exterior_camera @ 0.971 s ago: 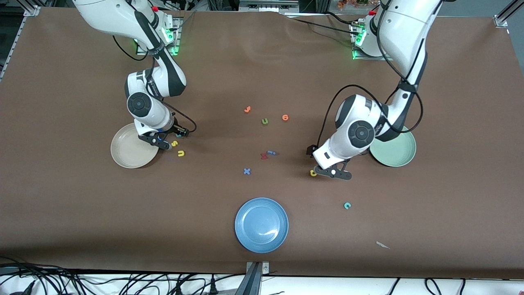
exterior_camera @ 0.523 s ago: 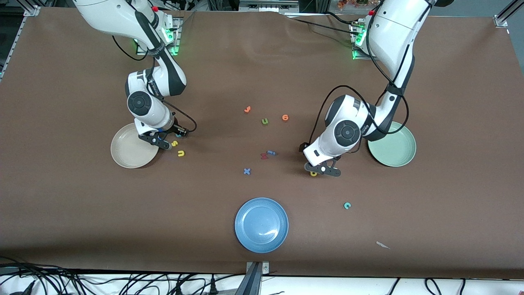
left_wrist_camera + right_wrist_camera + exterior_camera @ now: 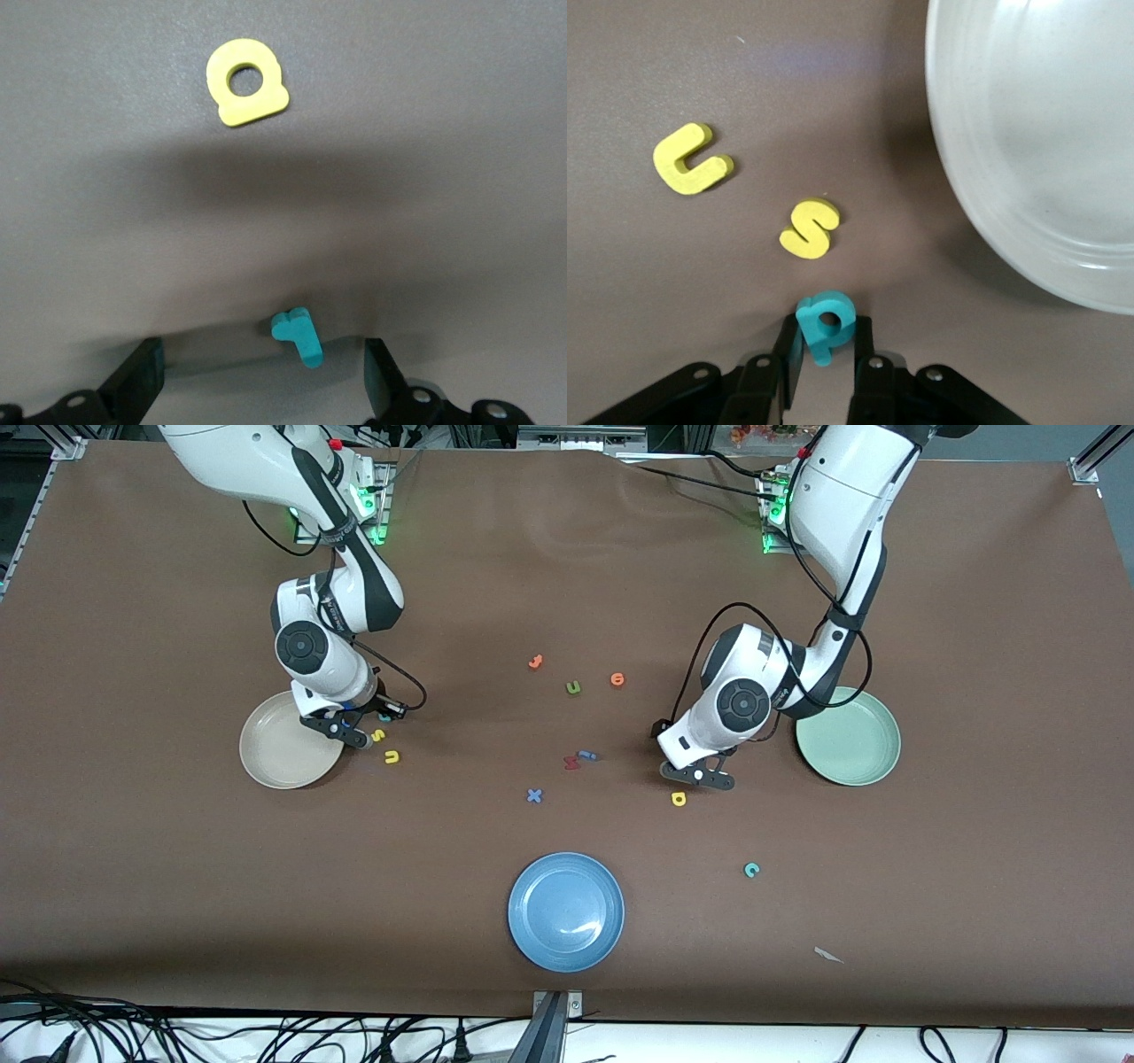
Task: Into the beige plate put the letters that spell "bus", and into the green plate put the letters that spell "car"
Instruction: 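Place the teal p on the cream plate while the left gripper grasps the l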
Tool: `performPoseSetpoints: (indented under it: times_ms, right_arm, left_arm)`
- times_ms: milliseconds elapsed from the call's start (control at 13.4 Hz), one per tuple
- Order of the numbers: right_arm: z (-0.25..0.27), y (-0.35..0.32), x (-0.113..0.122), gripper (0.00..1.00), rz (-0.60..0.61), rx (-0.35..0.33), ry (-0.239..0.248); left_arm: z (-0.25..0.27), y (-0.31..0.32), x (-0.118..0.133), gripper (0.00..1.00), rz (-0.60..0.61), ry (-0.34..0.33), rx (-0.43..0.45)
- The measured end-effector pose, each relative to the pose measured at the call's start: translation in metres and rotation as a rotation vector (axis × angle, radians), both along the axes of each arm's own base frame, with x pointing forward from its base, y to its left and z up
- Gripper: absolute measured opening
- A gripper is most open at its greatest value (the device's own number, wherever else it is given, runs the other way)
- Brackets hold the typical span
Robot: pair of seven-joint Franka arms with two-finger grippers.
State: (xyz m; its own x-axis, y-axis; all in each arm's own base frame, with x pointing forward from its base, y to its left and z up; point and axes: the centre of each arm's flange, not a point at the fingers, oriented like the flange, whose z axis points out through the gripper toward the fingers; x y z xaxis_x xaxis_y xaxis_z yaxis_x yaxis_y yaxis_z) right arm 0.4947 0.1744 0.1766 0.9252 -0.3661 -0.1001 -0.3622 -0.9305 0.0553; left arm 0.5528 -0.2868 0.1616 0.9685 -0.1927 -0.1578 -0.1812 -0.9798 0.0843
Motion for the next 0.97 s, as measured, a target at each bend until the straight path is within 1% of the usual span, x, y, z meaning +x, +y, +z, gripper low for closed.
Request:
performPoseSetpoints:
  times_ms: [224, 373, 448, 523, 672, 747, 821, 896, 971]
  right_arm:
    - [0.000, 0.000, 0.000, 0.27, 0.000, 0.000, 0.000]
    - [0.006, 0.001, 0.004, 0.27, -0.007, -0.001, 0.006]
    - [0.013, 0.002, 0.008, 0.27, -0.012, -0.005, 0.024]
    - [0.025, 0.006, 0.015, 0.27, -0.015, -0.011, 0.054]
    - [0.060, 0.012, 0.035, 0.27, -0.016, -0.019, 0.103]
    - [0.078, 0.010, 0.045, 0.27, -0.025, -0.026, 0.125]
    - [0.094, 0.000, 0.055, 0.27, -0.042, -0.034, 0.142]
    - [0.104, -0.016, 0.063, 0.27, -0.051, -0.041, 0.155]
    - [0.111, -0.038, 0.070, 0.27, -0.044, -0.043, 0.166]
  left_arm:
    - [0.004, 0.000, -0.003, 0.98, 0.010, 0.002, -0.008]
    - [0.005, -0.003, -0.005, 0.82, 0.003, 0.002, -0.008]
    - [0.005, -0.005, -0.006, 0.81, 0.001, 0.001, -0.008]
    - [0.006, -0.006, -0.006, 0.71, 0.000, 0.000, -0.008]
    - [0.007, -0.006, -0.006, 0.69, 0.000, -0.002, -0.009]
    - [0.007, -0.006, -0.005, 0.65, 0.001, -0.003, -0.009]
    - [0.008, -0.006, -0.005, 0.63, 0.000, -0.003, -0.009]
    - [0.009, -0.006, -0.005, 0.52, 0.000, -0.005, -0.010]
    - [0.010, -0.006, -0.005, 0.44, 0.001, -0.006, -0.010]
